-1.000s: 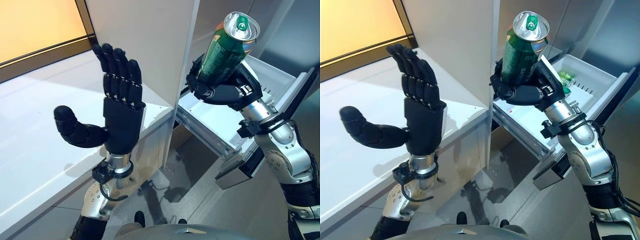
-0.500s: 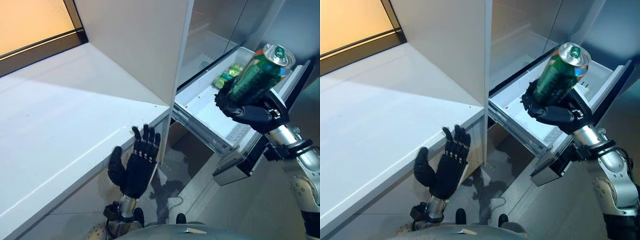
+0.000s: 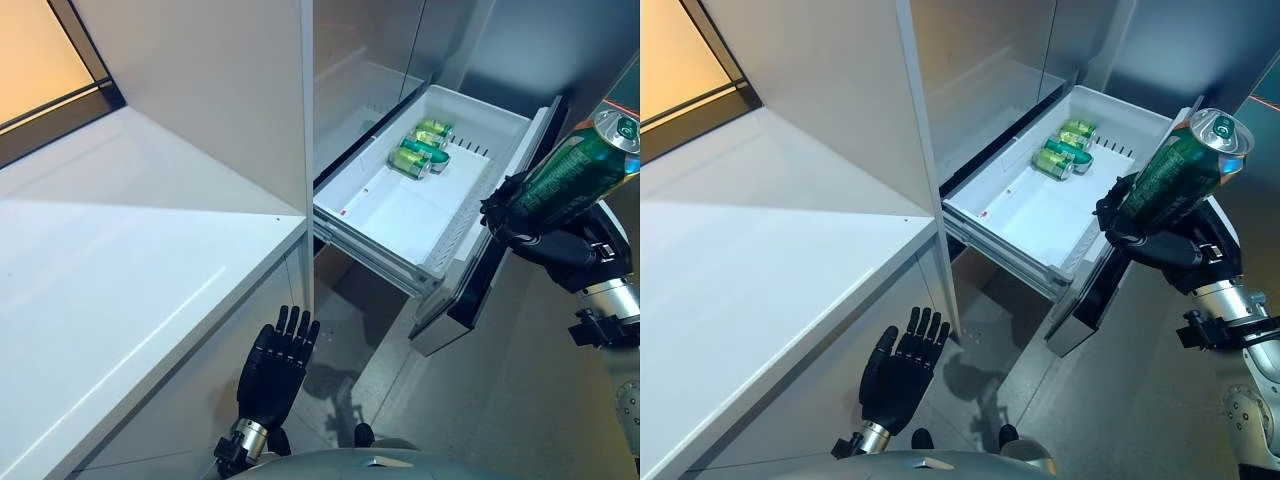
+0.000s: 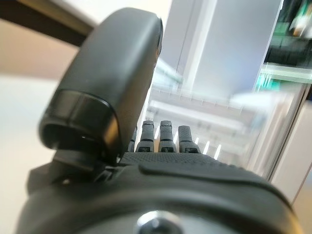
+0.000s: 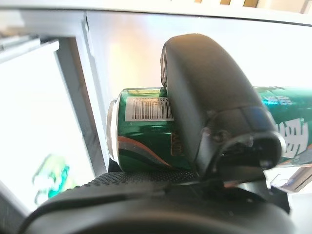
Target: Put drinks into fridge and close the fridge
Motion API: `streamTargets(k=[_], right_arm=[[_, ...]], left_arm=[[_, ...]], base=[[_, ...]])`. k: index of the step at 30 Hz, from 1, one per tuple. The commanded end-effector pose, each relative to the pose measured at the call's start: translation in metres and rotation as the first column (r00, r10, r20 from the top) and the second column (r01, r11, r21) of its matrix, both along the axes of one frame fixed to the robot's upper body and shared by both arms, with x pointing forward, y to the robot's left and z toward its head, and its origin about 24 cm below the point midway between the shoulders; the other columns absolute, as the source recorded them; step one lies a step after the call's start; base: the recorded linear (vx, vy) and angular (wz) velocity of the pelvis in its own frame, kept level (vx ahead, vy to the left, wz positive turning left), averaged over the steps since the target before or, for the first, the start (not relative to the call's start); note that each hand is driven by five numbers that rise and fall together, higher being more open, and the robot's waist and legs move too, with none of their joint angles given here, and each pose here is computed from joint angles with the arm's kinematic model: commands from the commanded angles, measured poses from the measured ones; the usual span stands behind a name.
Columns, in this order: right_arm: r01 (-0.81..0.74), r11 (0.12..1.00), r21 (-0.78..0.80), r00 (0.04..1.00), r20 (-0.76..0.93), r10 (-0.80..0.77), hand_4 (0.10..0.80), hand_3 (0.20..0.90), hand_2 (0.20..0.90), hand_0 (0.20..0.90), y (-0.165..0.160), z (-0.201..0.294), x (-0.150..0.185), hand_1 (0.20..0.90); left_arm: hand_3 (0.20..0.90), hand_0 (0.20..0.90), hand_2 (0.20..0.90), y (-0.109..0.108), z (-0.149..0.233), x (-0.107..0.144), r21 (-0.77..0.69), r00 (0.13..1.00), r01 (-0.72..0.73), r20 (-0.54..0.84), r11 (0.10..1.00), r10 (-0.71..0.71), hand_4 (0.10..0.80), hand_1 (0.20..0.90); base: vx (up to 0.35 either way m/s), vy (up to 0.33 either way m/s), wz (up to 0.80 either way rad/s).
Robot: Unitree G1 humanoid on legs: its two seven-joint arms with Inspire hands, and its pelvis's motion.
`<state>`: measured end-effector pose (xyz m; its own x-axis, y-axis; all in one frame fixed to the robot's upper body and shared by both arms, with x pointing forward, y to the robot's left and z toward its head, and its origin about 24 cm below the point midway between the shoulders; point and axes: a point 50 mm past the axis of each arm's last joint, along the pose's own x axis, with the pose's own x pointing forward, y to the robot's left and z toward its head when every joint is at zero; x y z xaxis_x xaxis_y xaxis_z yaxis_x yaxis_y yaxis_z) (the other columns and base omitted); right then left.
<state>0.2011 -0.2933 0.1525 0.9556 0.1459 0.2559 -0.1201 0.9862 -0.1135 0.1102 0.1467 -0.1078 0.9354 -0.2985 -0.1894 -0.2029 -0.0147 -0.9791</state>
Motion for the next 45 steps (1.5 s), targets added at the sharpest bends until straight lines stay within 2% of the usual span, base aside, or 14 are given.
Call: streamTargets(k=[1, 3, 4, 7, 8, 14, 16, 21, 30, 37, 45], right_arm=[[0.283, 0.943, -0.177, 0.866, 0.469, -0.173, 0.100, 0.200, 0.300, 0.300, -0.026, 0.087, -0.011, 0.300], [0.343, 0.909, -0.236, 0.853, 0.484, -0.196, 0.100, 0.200, 0.300, 0.300, -0.028, 0.094, -0.008, 0.300], [0.347, 0.907, -0.239, 0.851, 0.486, -0.198, 0.100, 0.200, 0.300, 0.300, -0.028, 0.094, -0.008, 0.300], [0.380, 0.871, -0.313, 0.852, 0.485, -0.197, 0.100, 0.200, 0.300, 0.300, -0.024, 0.102, 0.004, 0.300], [0.379, 0.861, -0.341, 0.861, 0.470, -0.193, 0.100, 0.200, 0.300, 0.300, -0.021, 0.106, 0.013, 0.300], [0.352, 0.833, -0.427, 0.896, 0.412, -0.168, 0.100, 0.200, 0.300, 0.300, -0.011, 0.117, 0.046, 0.300], [0.318, 0.824, -0.469, 0.918, 0.370, -0.143, 0.100, 0.200, 0.300, 0.300, -0.008, 0.120, 0.059, 0.300], [0.268, 0.798, -0.540, 0.948, 0.297, -0.118, 0.100, 0.200, 0.300, 0.300, -0.007, 0.124, 0.082, 0.300], [0.171, 0.730, -0.661, 0.983, 0.169, -0.077, 0.100, 0.200, 0.300, 0.300, -0.003, 0.139, 0.112, 0.300], [0.096, 0.700, -0.708, 0.977, -0.066, -0.202, 0.100, 0.200, 0.300, 0.300, -0.022, 0.105, 0.133, 0.300], [0.039, 0.709, -0.705, 0.913, -0.263, -0.312, 0.100, 0.200, 0.300, 0.300, -0.040, 0.067, 0.145, 0.300]], left_arm=[[0.900, 0.900, 0.900, 0.046, -0.025, -0.026, 0.392, 0.973, 0.079, -0.231, 0.917, 0.015, 0.800, 0.900], [0.900, 0.900, 0.900, 0.059, -0.031, -0.029, 0.531, 0.951, 0.144, -0.308, 0.835, 0.031, 0.800, 0.900], [0.900, 0.900, 0.900, 0.060, -0.031, -0.028, 0.545, 0.950, 0.149, -0.310, 0.825, 0.034, 0.800, 0.900], [0.900, 0.900, 0.900, 0.080, -0.036, -0.029, 0.702, 0.909, 0.245, -0.406, 0.668, 0.094, 0.800, 0.900], [0.900, 0.900, 0.900, 0.086, -0.038, -0.030, 0.752, 0.886, 0.299, -0.448, 0.588, 0.121, 0.800, 0.900], [0.900, 0.900, 0.900, 0.100, -0.042, -0.034, 0.816, 0.817, 0.471, -0.547, 0.335, 0.181, 0.800, 0.900], [0.900, 0.900, 0.900, 0.103, -0.044, -0.038, 0.804, 0.791, 0.522, -0.581, 0.286, 0.190, 0.800, 0.900], [0.900, 0.900, 0.900, 0.111, -0.046, -0.052, 0.764, 0.741, 0.607, -0.643, 0.217, 0.194, 0.800, 0.900], [0.900, 0.900, 0.900, 0.129, -0.044, -0.077, 0.709, 0.678, 0.683, -0.704, 0.173, 0.211, 0.800, 0.900], [0.900, 0.900, 0.900, 0.138, -0.040, -0.076, 0.719, 0.691, 0.675, -0.694, 0.165, 0.199, 0.800, 0.900], [0.900, 0.900, 0.900, 0.147, -0.037, -0.075, 0.716, 0.686, 0.687, -0.696, 0.127, 0.211, 0.800, 0.900]], base=[[0.000, 0.000, 0.00], [0.000, 0.000, 0.00], [0.000, 0.000, 0.00], [0.030, -0.008, -0.01], [0.060, -0.020, -0.03], [0.068, -0.038, -0.02], [0.082, -0.034, 0.02], [0.095, -0.050, 0.02], [0.108, -0.041, 0.13], [0.069, -0.049, 0.11], [0.045, -0.054, 0.12]])
